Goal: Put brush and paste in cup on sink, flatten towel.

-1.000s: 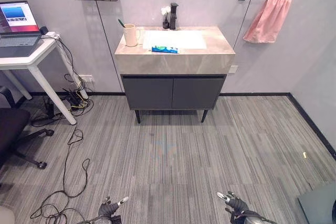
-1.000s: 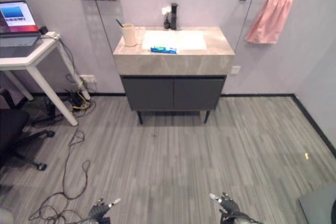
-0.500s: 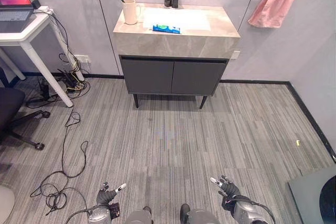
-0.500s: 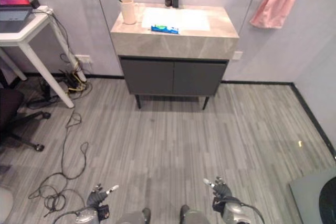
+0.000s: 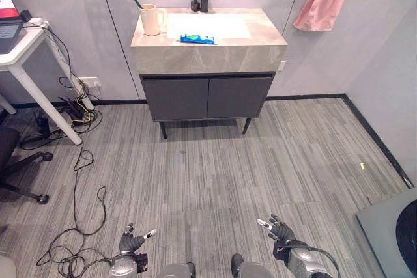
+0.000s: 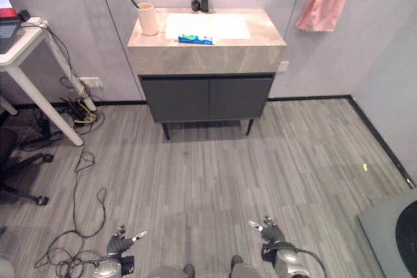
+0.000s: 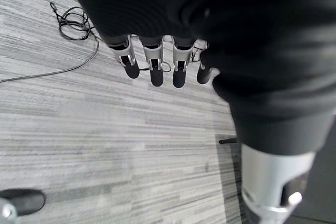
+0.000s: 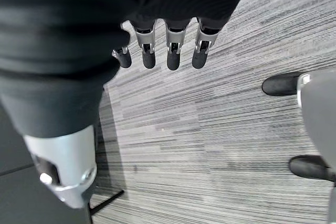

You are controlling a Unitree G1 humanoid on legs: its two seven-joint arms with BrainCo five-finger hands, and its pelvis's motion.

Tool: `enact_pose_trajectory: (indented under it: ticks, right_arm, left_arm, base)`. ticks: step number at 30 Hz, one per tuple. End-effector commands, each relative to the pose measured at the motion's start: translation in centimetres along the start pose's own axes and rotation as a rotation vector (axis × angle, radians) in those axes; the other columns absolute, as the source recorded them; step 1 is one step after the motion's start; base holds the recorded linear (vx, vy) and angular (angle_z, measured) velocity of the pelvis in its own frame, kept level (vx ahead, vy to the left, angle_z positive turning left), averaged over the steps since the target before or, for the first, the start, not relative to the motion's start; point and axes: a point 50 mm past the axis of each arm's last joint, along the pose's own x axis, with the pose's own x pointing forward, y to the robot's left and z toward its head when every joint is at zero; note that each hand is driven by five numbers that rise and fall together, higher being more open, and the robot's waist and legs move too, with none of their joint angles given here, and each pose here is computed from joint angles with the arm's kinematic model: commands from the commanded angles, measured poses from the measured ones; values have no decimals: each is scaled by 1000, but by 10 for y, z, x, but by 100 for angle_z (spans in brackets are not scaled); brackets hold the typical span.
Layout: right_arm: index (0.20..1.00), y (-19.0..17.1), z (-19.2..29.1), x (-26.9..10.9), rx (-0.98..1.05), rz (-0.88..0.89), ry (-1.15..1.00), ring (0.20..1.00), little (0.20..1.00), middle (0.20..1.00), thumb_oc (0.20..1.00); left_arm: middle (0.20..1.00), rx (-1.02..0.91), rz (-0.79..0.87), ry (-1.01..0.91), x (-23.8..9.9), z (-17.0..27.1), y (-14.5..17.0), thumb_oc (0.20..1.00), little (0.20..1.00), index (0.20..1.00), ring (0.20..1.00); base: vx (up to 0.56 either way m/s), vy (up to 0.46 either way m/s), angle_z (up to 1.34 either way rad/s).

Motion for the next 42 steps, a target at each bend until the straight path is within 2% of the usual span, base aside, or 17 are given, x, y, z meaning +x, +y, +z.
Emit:
enact_pose_trajectory:
  ticks: [1, 17, 26, 31, 38, 42]
  right_arm:
    - [1000, -4, 18, 2, -38, -10, -86, 1000, 1000, 1000, 1000]
    - [1000, -10, 11, -1, -62, -21, -59, 1000, 1000, 1000, 1000]
    - [1000, -15, 11, -3, -271, -25, -62, 1000, 1000, 1000, 1000]
    - [1000, -22, 18, -2, -344, -69, -77, 1000, 1000, 1000, 1000]
    - [1000, -20, 4, -8, -470, -50, -62, 1000, 1000, 1000, 1000]
    - [1000, -14, -2, -8, -475, -38, -49, 1000, 1000, 1000, 1000]
  left_arm:
    - [1000, 57, 16, -137, 3, 24, 12, 1000, 1000, 1000, 1000]
    - [1000, 64, 22, -129, 9, 33, 9, 1000, 1000, 1000, 1000]
    - [1000, 49, -5, -56, 12, 24, 0, 1000, 1000, 1000, 1000]
    - [1000, 79, -67, -113, 18, 48, -16, 1000, 1000, 1000, 1000]
    - [1000, 76, -49, -115, 16, 42, -11, 1000, 1000, 1000, 1000]
    - [1000, 68, -19, -91, 14, 32, 0, 1000, 1000, 1000, 1000]
  base:
    - [24, 55, 10]
    - [135, 14, 17]
    - [341, -181, 33]
    - [134, -173, 28]
    - [378, 112, 1]
    - [349, 243, -66]
